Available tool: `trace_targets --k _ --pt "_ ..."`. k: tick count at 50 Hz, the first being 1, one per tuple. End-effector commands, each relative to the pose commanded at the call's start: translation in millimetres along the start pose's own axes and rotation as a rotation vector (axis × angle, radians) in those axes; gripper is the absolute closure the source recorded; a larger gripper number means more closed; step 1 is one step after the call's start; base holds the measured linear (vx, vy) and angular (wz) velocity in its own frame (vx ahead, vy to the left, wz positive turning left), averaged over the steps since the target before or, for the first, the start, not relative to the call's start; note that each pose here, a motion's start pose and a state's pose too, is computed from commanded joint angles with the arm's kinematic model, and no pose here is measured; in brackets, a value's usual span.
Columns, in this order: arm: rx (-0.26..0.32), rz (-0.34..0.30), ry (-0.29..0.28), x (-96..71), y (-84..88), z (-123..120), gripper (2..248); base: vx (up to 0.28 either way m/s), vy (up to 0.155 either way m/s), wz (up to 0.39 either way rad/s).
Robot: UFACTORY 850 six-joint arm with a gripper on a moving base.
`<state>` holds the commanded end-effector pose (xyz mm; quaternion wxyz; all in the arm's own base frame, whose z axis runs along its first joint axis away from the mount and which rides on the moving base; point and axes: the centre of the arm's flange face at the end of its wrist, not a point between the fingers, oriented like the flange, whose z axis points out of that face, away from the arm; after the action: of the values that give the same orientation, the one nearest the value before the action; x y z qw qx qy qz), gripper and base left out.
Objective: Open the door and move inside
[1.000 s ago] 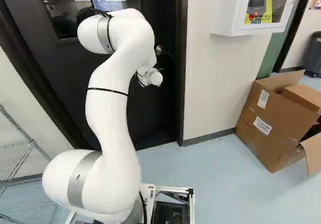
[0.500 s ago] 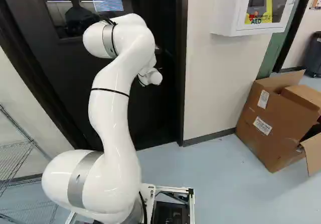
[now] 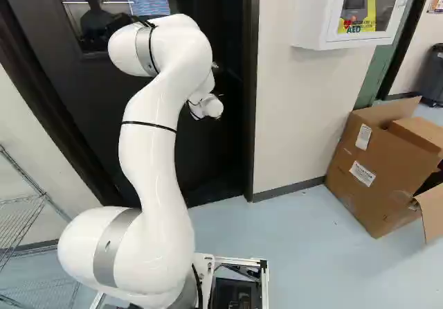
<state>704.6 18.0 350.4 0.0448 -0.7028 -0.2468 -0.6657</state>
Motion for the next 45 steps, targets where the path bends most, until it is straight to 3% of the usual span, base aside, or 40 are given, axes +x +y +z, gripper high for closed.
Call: trace_targets --k 45 --pt "-0.043 0.081 -0.104 15.1 -32.3 -80.9 3 0.0 0.0 0.0"
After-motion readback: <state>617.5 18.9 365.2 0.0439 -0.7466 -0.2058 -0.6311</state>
